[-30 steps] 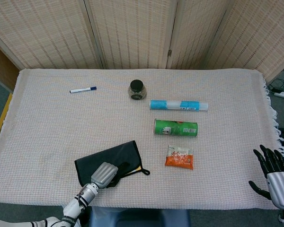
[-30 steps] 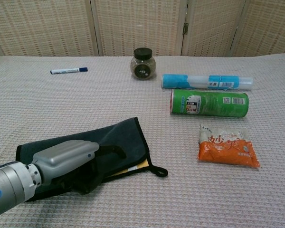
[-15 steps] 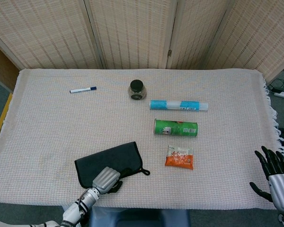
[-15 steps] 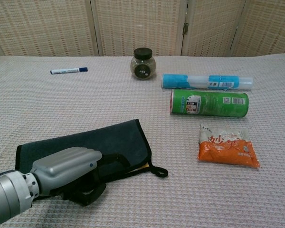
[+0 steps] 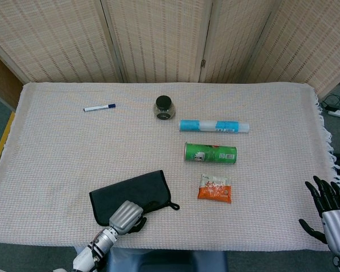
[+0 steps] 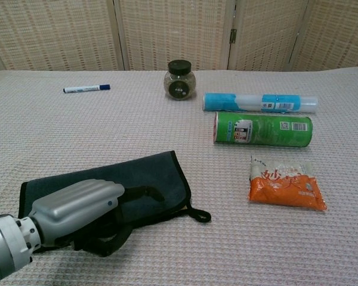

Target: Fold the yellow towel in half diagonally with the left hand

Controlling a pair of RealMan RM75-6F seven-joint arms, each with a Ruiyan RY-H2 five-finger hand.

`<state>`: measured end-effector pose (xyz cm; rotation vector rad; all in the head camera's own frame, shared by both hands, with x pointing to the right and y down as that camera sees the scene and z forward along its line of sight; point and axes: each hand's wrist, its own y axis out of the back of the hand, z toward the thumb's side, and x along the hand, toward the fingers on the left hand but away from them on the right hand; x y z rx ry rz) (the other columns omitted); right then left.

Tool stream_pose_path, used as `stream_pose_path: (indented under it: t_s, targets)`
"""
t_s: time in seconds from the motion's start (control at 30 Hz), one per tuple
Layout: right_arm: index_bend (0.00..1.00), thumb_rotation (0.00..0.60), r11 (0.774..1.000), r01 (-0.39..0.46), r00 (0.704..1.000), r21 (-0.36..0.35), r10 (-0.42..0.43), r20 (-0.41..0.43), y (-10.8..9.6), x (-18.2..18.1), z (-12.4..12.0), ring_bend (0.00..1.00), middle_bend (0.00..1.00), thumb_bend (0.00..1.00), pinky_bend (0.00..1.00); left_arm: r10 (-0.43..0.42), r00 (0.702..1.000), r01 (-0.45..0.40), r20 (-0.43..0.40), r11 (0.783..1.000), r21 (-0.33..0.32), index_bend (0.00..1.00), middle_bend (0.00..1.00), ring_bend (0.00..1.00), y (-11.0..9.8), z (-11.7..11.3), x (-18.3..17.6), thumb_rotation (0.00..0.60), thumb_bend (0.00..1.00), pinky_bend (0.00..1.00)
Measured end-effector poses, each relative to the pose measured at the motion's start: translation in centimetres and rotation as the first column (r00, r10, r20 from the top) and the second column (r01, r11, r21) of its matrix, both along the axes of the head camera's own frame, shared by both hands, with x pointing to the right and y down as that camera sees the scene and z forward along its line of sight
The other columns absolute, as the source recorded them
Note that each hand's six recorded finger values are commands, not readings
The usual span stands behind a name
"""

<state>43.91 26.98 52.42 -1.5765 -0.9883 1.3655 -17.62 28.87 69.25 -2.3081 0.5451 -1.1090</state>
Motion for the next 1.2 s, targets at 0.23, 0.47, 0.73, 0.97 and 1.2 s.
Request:
stream_pose_path:
  t_s: [0.23,0.47,0.73,0.97,1.2]
  targets:
    - [0.0,0.6,1.0,0.011,1.0,-0.007,-0.011,0.005,-0.2,-0.2,0.3,0.0,0.0,0.25,0.0,-0.079,0.997,0.081,-0.019,0.991,0.102,0.16,1.0,1.0,-2.2,-1.5,-1.8,0.6,0.66,1.0]
    - [0.0,0.6,0.998,0.039,0.999,-0.043,-0.038,0.014,-0.7,-1.0,1.5,0.0,0.0,0.25,0.0,-0.205,0.978,0.189,0.034,0.946,0.263,0.08,0.57,0.59,-5.4,-4.5,-8.1,0.6,0.5,0.58]
    - [0.0,0.6,0.992,0.079,0.997,-0.1,-0.079,0.008,-1.7,-2.5,3.8,0.0,0.0,0.25,0.0,-0.408,0.91,0.342,0.071,0.837,0.427,0.08,0.3,0.23,-5.7,-10.0,-18.6,0.6,0.45,0.11]
    - [0.0,0.6,0.989,0.1,0.995,-0.112,-0.102,-0.01,-2.5,-3.5,5.1,0.0,0.0,0.25,0.0,-0.512,0.848,0.419,0.137,0.806,0.419,0.04,0.12,0.03,-1.7,-13.1,-25.6,0.6,0.39,0.0]
    - [0.0,0.6,0.986,0.121,0.992,-0.114,-0.123,-0.007,-2.8,-4.3,5.6,0.0,0.0,0.25,0.0,-0.446,0.851,0.333,0.277,0.867,0.371,0.02,0.08,0.02,-0.2,-12.5,-25.4,0.6,0.35,0.0]
